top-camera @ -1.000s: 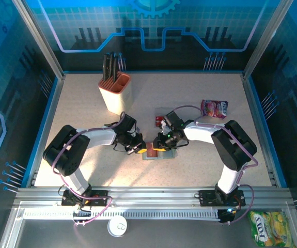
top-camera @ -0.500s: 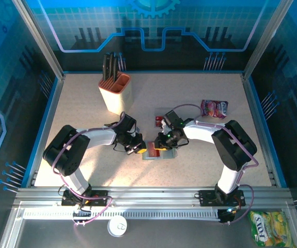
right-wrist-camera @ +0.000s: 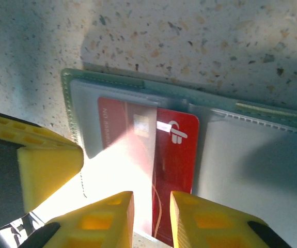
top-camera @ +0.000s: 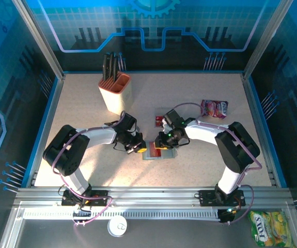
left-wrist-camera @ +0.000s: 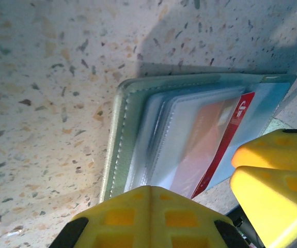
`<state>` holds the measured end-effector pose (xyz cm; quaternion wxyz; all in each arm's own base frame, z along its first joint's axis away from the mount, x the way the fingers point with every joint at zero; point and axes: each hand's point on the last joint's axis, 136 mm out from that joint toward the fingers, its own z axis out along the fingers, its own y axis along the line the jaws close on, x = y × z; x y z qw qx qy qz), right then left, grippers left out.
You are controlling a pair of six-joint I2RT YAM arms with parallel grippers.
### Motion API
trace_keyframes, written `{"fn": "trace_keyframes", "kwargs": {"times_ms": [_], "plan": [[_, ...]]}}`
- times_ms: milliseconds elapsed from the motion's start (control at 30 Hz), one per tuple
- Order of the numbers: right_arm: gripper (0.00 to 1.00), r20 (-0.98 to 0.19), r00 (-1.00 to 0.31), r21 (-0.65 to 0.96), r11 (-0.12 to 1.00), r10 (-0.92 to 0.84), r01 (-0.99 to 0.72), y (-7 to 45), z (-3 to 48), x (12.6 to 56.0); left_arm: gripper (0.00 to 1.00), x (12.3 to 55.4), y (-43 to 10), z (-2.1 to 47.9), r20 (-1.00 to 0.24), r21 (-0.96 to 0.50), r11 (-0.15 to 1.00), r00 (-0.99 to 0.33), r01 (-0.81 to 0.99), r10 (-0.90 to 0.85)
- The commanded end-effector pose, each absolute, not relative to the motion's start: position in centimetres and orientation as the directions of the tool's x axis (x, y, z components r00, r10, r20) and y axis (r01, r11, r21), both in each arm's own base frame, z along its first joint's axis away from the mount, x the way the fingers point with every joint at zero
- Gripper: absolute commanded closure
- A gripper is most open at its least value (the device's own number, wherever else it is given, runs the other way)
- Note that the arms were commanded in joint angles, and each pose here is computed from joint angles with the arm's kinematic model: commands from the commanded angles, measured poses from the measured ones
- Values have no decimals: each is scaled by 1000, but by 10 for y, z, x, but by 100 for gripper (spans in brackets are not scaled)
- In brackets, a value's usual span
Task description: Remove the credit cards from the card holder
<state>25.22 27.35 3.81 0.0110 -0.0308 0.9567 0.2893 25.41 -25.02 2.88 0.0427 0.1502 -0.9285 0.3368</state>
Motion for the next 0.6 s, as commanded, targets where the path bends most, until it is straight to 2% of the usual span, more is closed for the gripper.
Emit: {"fn": "trace_keyframes", "kwargs": {"times_ms": [0, 567], "plan": [[73, -49, -998, 568, 820, -46, -66, 275, 47, 249, 99, 258, -257, 46, 160, -638, 718, -959, -280, -233], [73, -18, -1000, 587, 809, -17, -24, 268, 35, 251, 100, 249, -265, 24, 185, -579, 765, -960, -280, -211]]}}
